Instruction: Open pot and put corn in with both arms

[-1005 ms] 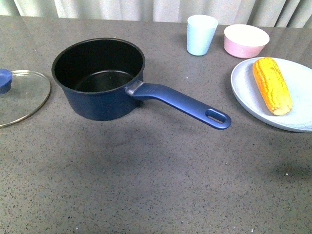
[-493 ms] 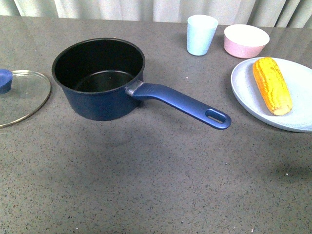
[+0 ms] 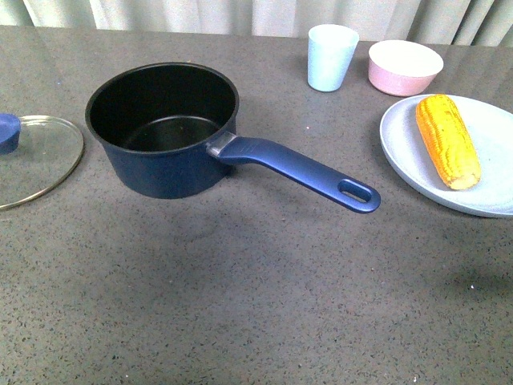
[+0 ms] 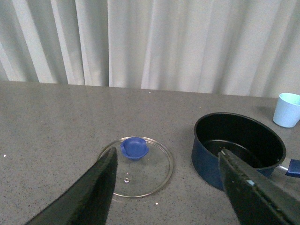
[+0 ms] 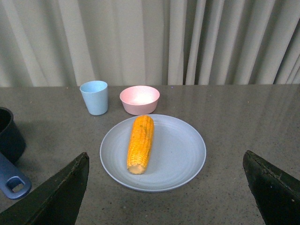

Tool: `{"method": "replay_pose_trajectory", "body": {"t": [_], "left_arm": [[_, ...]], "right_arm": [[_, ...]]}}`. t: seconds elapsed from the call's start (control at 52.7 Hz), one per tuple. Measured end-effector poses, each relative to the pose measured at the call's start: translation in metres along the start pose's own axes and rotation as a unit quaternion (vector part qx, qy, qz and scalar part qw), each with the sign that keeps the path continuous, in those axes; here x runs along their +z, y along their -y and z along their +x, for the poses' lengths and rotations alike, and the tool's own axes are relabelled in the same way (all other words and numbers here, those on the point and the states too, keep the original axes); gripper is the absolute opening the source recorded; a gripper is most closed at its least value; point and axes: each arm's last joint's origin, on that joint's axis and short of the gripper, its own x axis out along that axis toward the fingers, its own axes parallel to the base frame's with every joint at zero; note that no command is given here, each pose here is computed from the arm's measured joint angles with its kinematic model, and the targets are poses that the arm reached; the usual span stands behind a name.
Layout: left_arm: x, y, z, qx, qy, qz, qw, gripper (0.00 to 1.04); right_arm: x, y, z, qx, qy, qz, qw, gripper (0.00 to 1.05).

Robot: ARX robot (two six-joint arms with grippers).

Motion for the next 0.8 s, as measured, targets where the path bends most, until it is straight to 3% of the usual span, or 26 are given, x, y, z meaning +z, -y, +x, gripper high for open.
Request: {"method": "replay_pose_trajectory", "body": {"t": [0.209,0.759,0.797], "left_arm": [[0.0000,0.0000,0.0000,0.000,0.000,0.001,1.000,0.98],[0.0000,0.0000,0.0000,0.000,0.000,0.001,1.000,0.96],[0.0000,0.0000,0.0000,0.000,0.000,0.001,1.000,0.96]], "right_arm": [[0.0000,0.0000,0.0000,0.000,0.000,0.000,1.000,0.96],[0.0001,0.0000,0.0000,0.000,0.000,0.000,1.000,0.96],[-0.0013,0.0005,0.0007,-0.007,-0.067,0.031,0.997,0.96]]}}
